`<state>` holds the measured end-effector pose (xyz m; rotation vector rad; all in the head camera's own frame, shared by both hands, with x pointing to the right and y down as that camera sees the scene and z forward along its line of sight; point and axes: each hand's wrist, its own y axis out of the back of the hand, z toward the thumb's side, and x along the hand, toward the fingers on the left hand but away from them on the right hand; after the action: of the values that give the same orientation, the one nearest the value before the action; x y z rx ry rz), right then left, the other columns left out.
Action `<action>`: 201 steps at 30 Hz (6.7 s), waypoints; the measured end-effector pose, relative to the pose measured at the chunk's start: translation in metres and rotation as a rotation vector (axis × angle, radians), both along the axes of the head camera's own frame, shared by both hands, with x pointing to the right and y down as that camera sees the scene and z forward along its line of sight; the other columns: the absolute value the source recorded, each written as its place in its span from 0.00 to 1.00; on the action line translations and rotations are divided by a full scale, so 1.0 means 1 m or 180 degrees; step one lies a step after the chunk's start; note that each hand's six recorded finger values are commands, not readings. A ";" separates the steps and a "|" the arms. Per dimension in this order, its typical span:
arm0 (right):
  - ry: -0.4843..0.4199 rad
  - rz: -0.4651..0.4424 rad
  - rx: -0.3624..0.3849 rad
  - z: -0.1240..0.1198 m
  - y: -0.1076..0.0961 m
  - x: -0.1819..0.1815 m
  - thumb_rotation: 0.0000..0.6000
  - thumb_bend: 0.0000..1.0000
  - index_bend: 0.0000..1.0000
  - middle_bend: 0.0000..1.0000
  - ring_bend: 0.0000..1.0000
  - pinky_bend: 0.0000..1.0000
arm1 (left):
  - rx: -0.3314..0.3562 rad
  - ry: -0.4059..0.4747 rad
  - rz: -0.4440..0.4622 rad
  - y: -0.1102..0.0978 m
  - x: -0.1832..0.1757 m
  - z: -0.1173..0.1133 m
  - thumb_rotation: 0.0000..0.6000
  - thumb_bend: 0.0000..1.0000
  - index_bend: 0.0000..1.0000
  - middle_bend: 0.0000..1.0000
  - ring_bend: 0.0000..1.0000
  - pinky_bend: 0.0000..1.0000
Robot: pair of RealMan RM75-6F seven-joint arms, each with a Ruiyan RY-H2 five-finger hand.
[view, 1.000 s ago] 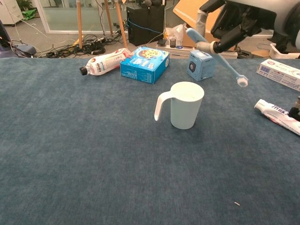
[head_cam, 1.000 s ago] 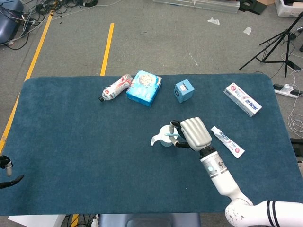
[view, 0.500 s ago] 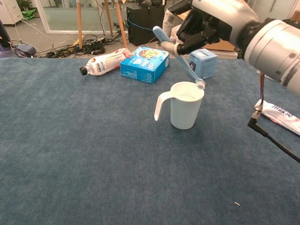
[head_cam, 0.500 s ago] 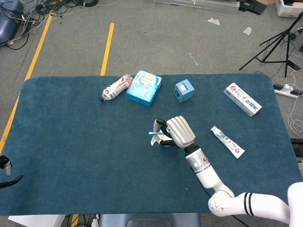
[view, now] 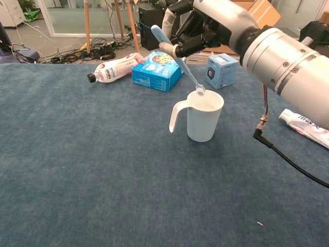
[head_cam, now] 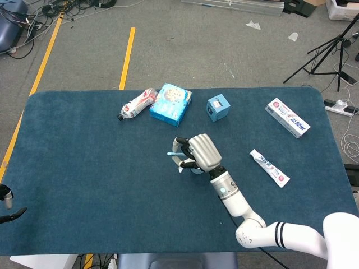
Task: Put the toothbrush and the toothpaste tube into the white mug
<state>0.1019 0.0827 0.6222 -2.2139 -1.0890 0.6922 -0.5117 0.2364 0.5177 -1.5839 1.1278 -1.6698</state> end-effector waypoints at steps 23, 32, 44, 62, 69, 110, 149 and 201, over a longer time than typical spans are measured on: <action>-0.0369 -0.0068 -0.0194 0.046 0.008 0.030 1.00 0.30 0.69 1.00 1.00 1.00 | -0.0017 -0.0019 0.0021 0.001 0.001 0.001 1.00 0.06 0.75 0.53 0.51 0.59; -0.0239 -0.0065 -0.0200 0.051 0.009 0.047 1.00 0.23 0.63 1.00 1.00 1.00 | -0.0044 -0.0037 0.0034 0.002 0.002 0.003 1.00 0.06 0.75 0.53 0.51 0.59; -0.0132 -0.0064 -0.0163 0.043 0.007 0.059 1.00 0.10 0.53 1.00 1.00 1.00 | -0.0084 -0.0057 0.0058 0.003 0.004 0.006 1.00 0.06 0.75 0.53 0.51 0.59; 0.0850 0.0116 0.0670 -0.010 -0.001 0.103 1.00 0.12 0.50 1.00 1.00 1.00 | -0.0116 -0.0078 0.0067 0.004 0.005 0.009 1.00 0.06 0.75 0.53 0.51 0.59; 0.1914 0.0488 0.0745 -0.027 -0.008 0.164 1.00 0.11 0.42 1.00 1.00 1.00 | -0.0166 -0.0086 0.0093 0.005 0.007 0.015 1.00 0.06 0.75 0.53 0.51 0.59; 0.2851 0.1320 -0.1372 0.092 0.022 0.286 1.00 0.09 0.33 1.00 1.00 1.00 | -0.0170 -0.0069 0.0102 0.005 0.009 0.016 1.00 0.06 0.75 0.53 0.51 0.59; 0.3063 0.0547 -0.0788 0.088 0.033 0.239 1.00 0.16 0.45 1.00 1.00 1.00 | -0.0182 -0.0068 0.0102 0.005 0.008 0.016 1.00 0.06 0.75 0.53 0.51 0.59; 0.2981 0.0463 -0.0796 0.104 0.038 0.238 1.00 0.34 0.64 1.00 1.00 1.00 | -0.0187 -0.0074 0.0101 0.005 0.008 0.016 1.00 0.06 0.75 0.53 0.51 0.59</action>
<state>0.3397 0.1206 0.7259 -1.6313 -0.6781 1.7622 -0.5032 0.2417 0.5336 -1.6059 1.0455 -1.7106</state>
